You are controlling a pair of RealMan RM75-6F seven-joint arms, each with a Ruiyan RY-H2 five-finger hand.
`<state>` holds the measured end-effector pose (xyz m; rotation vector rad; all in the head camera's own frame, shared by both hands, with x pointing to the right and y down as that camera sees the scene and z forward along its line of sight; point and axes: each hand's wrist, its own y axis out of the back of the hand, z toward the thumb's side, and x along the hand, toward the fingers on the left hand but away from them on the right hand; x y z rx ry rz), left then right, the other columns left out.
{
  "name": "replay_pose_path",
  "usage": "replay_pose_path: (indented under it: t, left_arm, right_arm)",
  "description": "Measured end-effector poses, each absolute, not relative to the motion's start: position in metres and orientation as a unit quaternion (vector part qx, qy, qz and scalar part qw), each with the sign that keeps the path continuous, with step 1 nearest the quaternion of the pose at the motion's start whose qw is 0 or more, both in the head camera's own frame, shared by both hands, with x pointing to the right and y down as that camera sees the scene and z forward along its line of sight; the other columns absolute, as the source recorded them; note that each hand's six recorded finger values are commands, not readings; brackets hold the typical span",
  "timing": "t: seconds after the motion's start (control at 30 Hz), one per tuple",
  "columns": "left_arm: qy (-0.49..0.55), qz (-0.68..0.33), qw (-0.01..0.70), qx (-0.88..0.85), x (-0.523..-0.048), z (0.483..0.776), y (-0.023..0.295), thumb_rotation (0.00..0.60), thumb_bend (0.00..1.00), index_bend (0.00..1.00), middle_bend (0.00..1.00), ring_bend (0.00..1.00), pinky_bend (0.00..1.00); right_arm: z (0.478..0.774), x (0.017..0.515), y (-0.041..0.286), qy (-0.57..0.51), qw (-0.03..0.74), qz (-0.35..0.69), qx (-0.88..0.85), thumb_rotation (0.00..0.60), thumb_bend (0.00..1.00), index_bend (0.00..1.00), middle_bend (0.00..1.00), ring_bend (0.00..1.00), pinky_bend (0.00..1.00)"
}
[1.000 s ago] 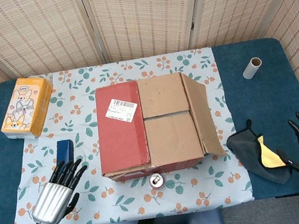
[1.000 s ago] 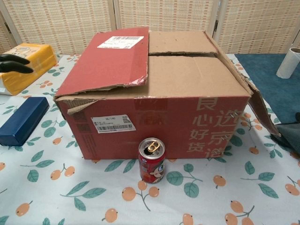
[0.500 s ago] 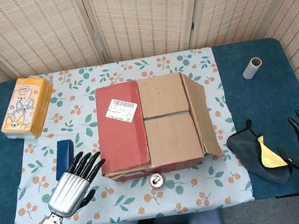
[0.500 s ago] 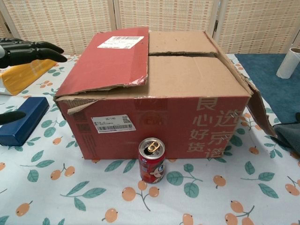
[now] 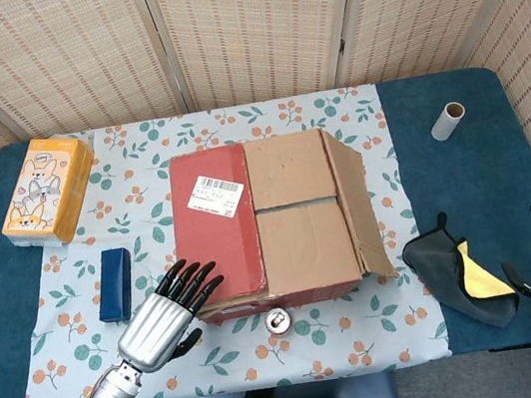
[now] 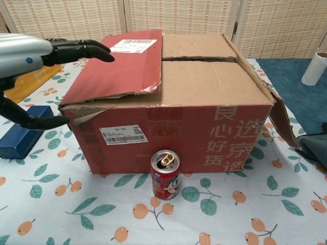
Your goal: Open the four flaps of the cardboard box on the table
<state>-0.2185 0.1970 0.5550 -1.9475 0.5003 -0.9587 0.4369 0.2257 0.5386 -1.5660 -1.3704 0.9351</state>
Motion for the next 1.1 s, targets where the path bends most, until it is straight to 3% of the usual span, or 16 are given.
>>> replay_pose_path:
  t: [0.43, 0.73, 1.1]
  left_arm:
    - [0.196, -0.384, 0.442, -0.786, -0.192, 0.565, 0.183, 0.6, 0.47, 0.0, 0.0, 0.0, 0.0]
    - [0.202, -0.382, 0.484, -0.761, -0.174, 0.569, 0.18, 0.6, 0.55, 0.0, 0.0, 0.0, 0.0]
    - [0.201, -0.391, 0.498, -0.748, -0.167, 0.577, 0.177, 0.6, 0.55, 0.0, 0.0, 0.0, 0.0]
  right_arm:
    - [0.539, 0.439, 0.224, -0.546, 0.416, 0.381, -0.619, 0.6, 0.34, 0.0, 0.0, 0.0, 0.0]
    - [0.544, 0.433, 0.227, -0.528, 0.425, 0.386, -0.625, 0.6, 0.34, 0.0, 0.0, 0.0, 0.0]
    - [0.547, 0.433, 0.227, -0.526, 0.418, 0.39, -0.63, 0.6, 0.34, 0.0, 0.0, 0.0, 0.0]
